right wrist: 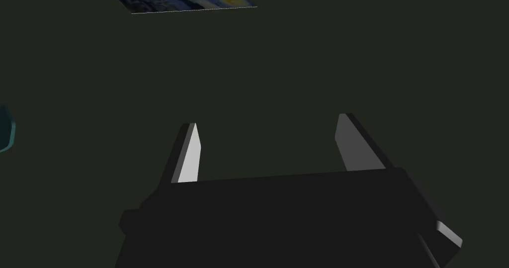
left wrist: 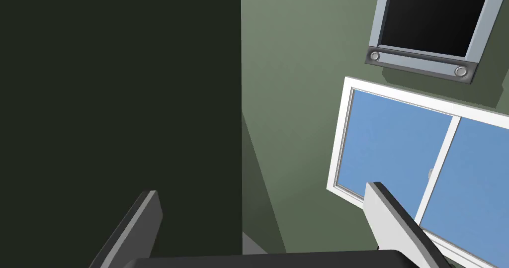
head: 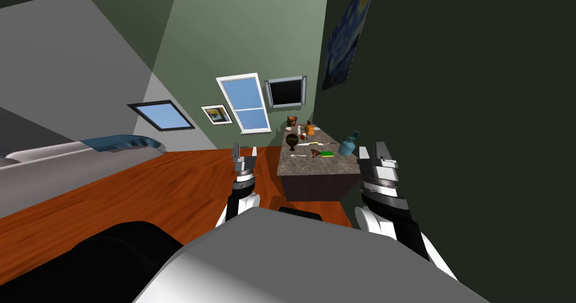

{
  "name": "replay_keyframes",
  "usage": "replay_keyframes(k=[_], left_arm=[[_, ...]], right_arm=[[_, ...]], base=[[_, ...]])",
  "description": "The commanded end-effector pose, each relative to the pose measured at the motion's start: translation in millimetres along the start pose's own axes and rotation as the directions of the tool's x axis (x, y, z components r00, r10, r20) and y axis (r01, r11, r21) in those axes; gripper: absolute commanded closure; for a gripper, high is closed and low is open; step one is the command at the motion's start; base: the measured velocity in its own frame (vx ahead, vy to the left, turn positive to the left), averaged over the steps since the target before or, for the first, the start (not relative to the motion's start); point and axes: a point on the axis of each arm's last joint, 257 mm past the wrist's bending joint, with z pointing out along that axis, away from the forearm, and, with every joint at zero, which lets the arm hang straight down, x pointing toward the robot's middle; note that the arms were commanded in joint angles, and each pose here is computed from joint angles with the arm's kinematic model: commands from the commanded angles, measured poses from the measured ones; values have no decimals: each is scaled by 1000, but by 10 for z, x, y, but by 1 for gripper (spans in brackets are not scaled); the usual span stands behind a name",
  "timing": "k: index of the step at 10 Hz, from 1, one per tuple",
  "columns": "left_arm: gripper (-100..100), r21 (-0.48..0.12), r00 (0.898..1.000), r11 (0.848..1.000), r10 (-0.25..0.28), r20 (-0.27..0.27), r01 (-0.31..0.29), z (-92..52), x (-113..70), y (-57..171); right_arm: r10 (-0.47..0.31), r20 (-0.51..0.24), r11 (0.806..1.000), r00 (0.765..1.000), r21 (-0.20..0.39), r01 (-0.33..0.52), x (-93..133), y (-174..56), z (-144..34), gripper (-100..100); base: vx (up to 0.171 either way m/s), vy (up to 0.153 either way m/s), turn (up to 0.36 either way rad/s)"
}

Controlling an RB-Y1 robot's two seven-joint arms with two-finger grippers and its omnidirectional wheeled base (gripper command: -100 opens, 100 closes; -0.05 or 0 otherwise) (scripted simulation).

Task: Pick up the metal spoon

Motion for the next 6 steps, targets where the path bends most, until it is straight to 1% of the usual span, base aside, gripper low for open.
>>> replay_keyframes(k=[1, 2, 4, 6], left_arm=[[0, 0, 1000, 1000, 0, 0, 0, 0, 0, 0], [0, 0, 1000, 1000, 0, 0, 0, 0, 0, 0], [0, 0, 1000, 1000, 0, 0, 0, 0, 1, 0], [0, 0, 1000, 1000, 0, 0, 0, 0, 1, 0]], right_arm=[[-20, -50, 999, 999, -27, 19, 69, 29, 20, -100], [-32, -77, 999, 997, -43, 28, 108, 44, 29, -100], [-62, -139, 995, 988, -84, 50, 206, 75, 46, -100], [-99, -206, 989, 974, -131, 73, 319, 97, 53, -100]], base=[[-38, 50, 34], [-61, 106, 39], [-65, 138, 42], [-65, 149, 60]])
